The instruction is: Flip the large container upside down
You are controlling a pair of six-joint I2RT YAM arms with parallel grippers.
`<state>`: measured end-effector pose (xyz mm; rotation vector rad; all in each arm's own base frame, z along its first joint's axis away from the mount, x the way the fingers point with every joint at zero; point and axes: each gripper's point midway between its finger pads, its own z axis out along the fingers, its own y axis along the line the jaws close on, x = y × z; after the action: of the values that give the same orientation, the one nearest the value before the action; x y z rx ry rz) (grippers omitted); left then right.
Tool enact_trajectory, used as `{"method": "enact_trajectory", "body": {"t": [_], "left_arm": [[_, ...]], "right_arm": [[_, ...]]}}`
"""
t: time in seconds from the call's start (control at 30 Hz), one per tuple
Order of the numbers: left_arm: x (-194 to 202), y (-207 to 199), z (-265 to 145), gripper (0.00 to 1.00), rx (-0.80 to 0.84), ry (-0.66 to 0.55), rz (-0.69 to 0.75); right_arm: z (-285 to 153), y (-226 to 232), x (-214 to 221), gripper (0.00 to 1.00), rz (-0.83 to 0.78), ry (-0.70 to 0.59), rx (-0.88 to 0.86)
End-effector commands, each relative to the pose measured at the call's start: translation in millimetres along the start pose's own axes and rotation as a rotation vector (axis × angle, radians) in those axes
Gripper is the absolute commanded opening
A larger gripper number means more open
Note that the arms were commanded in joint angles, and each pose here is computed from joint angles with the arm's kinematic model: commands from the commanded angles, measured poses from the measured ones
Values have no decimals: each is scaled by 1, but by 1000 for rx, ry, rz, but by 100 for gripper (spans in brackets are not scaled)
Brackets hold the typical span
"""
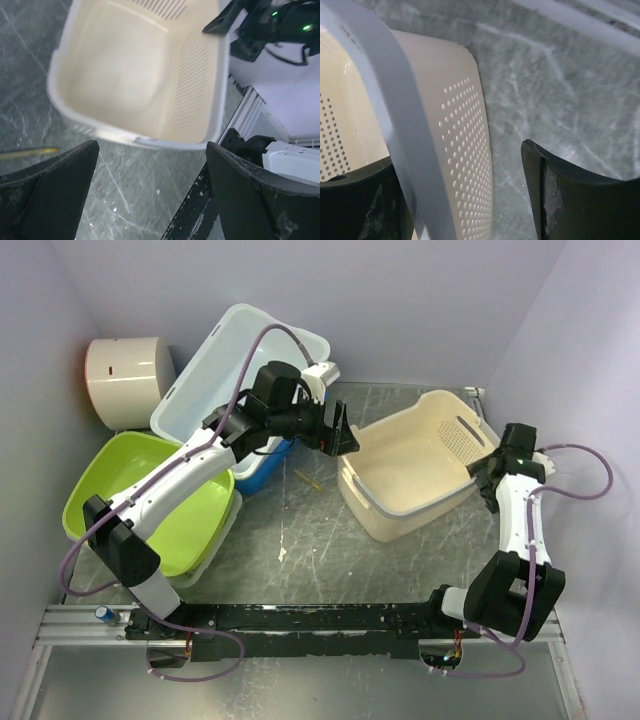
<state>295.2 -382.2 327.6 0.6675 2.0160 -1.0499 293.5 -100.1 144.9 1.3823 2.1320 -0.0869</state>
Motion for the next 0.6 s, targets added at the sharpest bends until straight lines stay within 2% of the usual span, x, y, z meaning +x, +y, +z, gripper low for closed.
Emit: {"method": "enact_trajectory", "body": {"t": [0.0, 0.17, 0.33, 0.4, 0.57], "left_arm": [[32, 17, 6, 100, -62, 88, -23], [64, 19, 15, 100, -29, 143, -91], [77, 3, 28, 100, 13, 150, -132], [81, -8, 38, 100, 39, 153, -144], [92, -24, 65, 100, 141, 167, -230]], "right_arm": [[-11, -14, -12, 73, 10, -22, -23], [-52, 24, -27, 78, -162, -68, -271], [-92, 31, -57, 83, -240, -191, -276], [-106, 49, -57, 83, -290, -214, -378], [-107, 86, -22, 83, -384, -120, -621]]}}
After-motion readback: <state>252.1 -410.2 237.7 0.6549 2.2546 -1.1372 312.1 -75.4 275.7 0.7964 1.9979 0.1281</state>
